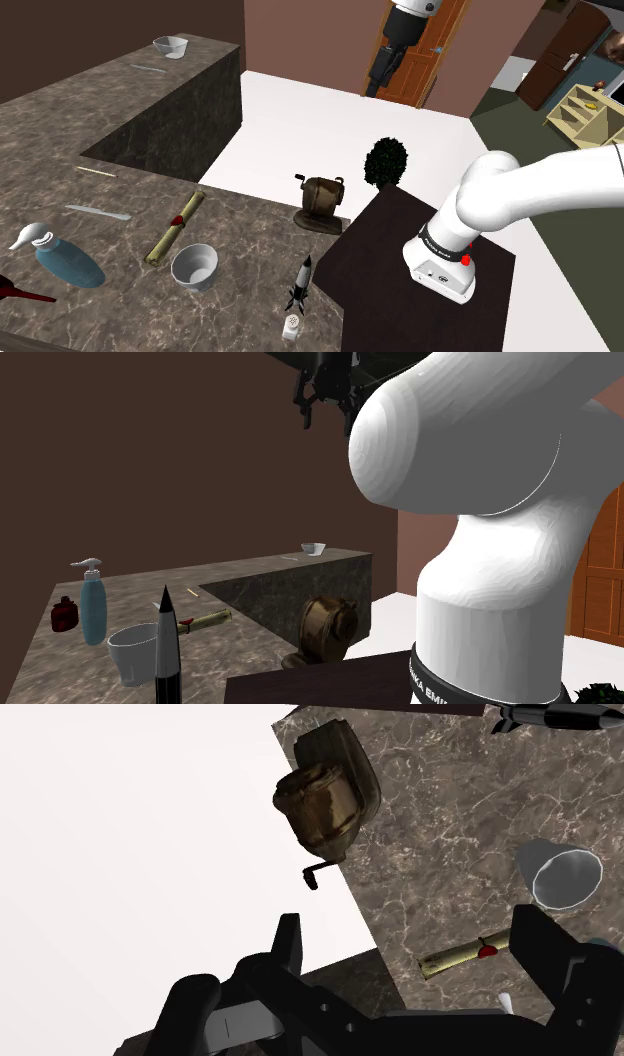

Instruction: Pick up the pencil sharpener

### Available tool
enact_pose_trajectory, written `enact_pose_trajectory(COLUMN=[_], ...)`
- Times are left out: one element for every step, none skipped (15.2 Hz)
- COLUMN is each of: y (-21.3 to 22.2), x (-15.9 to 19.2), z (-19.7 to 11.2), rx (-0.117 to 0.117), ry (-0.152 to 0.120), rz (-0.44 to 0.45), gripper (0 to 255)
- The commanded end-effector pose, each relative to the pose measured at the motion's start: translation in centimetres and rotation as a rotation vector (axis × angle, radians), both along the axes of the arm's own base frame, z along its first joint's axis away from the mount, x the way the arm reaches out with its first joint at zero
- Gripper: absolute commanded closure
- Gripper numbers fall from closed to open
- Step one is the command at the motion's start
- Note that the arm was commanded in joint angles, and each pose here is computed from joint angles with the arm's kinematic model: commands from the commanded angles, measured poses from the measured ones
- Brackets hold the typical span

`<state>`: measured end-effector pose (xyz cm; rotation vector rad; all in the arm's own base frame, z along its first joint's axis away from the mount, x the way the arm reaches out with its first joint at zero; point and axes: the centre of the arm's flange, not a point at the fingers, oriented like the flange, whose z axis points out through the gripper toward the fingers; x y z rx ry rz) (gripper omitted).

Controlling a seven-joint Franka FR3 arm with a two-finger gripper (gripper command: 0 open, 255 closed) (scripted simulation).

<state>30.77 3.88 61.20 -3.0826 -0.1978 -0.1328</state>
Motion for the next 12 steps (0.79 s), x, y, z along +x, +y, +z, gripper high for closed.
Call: enact_pose_trajectory(y=[0.0, 0.2, 0.4, 0.7, 0.9, 1.1, 1.2, 1.4, 1.6, 1.8, 1.9, 2.1], x=[0.0, 0.5, 1.0, 1.5, 2.0, 2.5, 3.0, 3.5, 4.0, 4.5, 5.0, 5.5], z=[0.0, -1.2, -2.4, -3.6, -4.9, -6.1, -7.3, -8.5, -9.7, -10.9, -12.2, -13.4], rx=[0.000, -0.005, -0.011, -0.016, -0.021, -0.027, -0.032, -0.037, -0.043, -0.048, -0.053, -0.058], ry=[0.000, 0.000, 0.000, 0.000, 0.000, 0.000, 0.001, 0.001, 0.001, 0.001, 0.001, 0.001], rz=[0.000, -0.003, -0.006, -0.010, -0.013, -0.016, -0.019, -0.023, -0.026, -0.029, -0.032, -0.036], gripper=[0, 0, 0, 0, 0, 0, 0, 0, 0, 0, 0, 0])
